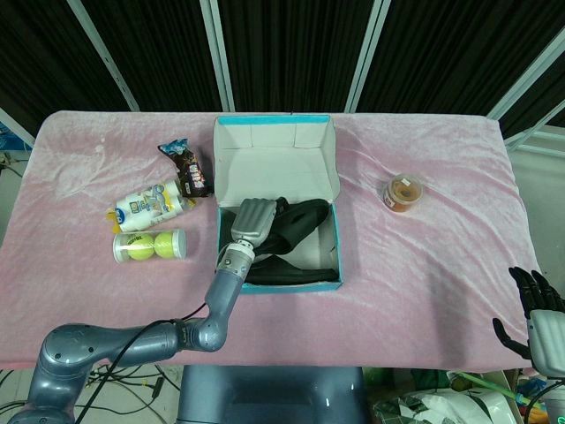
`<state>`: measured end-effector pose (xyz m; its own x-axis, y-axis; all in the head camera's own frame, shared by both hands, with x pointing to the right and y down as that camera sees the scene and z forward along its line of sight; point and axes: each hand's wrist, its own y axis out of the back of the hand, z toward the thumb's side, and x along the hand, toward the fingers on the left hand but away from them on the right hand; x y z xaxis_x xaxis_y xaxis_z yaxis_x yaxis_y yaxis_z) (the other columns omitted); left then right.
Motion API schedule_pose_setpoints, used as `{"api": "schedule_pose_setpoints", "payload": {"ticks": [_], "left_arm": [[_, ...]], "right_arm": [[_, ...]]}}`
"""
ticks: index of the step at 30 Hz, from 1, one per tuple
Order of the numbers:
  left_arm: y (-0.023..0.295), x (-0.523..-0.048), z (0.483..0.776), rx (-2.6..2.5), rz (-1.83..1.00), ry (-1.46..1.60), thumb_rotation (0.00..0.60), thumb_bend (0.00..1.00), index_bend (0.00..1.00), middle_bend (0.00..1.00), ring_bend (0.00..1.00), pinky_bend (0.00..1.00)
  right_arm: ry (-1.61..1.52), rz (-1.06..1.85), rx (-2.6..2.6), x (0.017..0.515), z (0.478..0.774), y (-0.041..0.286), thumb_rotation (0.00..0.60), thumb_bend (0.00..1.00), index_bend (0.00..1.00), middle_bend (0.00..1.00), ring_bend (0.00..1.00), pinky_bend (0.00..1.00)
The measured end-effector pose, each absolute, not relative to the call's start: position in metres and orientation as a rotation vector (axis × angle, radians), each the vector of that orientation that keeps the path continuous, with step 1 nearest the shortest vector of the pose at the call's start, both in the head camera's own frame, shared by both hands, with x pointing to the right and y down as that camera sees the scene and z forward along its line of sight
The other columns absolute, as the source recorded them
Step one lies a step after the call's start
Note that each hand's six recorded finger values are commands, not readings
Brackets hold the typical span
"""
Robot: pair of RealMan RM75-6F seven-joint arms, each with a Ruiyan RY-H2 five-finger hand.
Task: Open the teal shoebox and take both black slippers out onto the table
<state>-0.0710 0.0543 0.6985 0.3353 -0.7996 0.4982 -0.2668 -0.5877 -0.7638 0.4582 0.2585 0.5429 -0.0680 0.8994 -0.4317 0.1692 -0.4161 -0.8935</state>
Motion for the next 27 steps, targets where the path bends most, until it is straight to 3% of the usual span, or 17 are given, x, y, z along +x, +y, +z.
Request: {"api": "schedule_pose_setpoints", "payload": {"ticks": [9, 15, 22, 27], "left_arm": [[0.034, -0.071, 0.662, -2.150, -1.002, 1.195, 0.600, 0.49, 0.39, 0.58, 0.49, 0.59], [0.025, -0.096, 0.629, -2.140, -0.889, 1.283, 0.600, 0.49, 0.39, 0.59, 0.49, 0.59], [0.028, -0.187, 0.601, -1.925, -1.013, 1.269, 0.600, 0.48, 0.38, 0.59, 0.48, 0.59], [0.046, -0.270, 0.605, -1.768, -1.224, 1.321, 0.600, 0.47, 0.38, 0.59, 0.48, 0.59]], "right_arm": [[-1.166, 1.526, -1.598, 0.458, 0.543, 0.254, 0.600, 0.27, 0.00, 0.08, 0.00, 0.14], [-1.163, 1.508, -1.599, 0.457, 0.542, 0.247, 0.600, 0.27, 0.00, 0.08, 0.00, 0.14], [-1.155, 1.493, -1.615, 0.456, 0.545, 0.243, 0.600, 0.27, 0.00, 0.08, 0.00, 0.14], [-1.144, 1.483, -1.633, 0.453, 0.549, 0.240, 0.600, 0.27, 0.00, 0.08, 0.00, 0.14]]}}
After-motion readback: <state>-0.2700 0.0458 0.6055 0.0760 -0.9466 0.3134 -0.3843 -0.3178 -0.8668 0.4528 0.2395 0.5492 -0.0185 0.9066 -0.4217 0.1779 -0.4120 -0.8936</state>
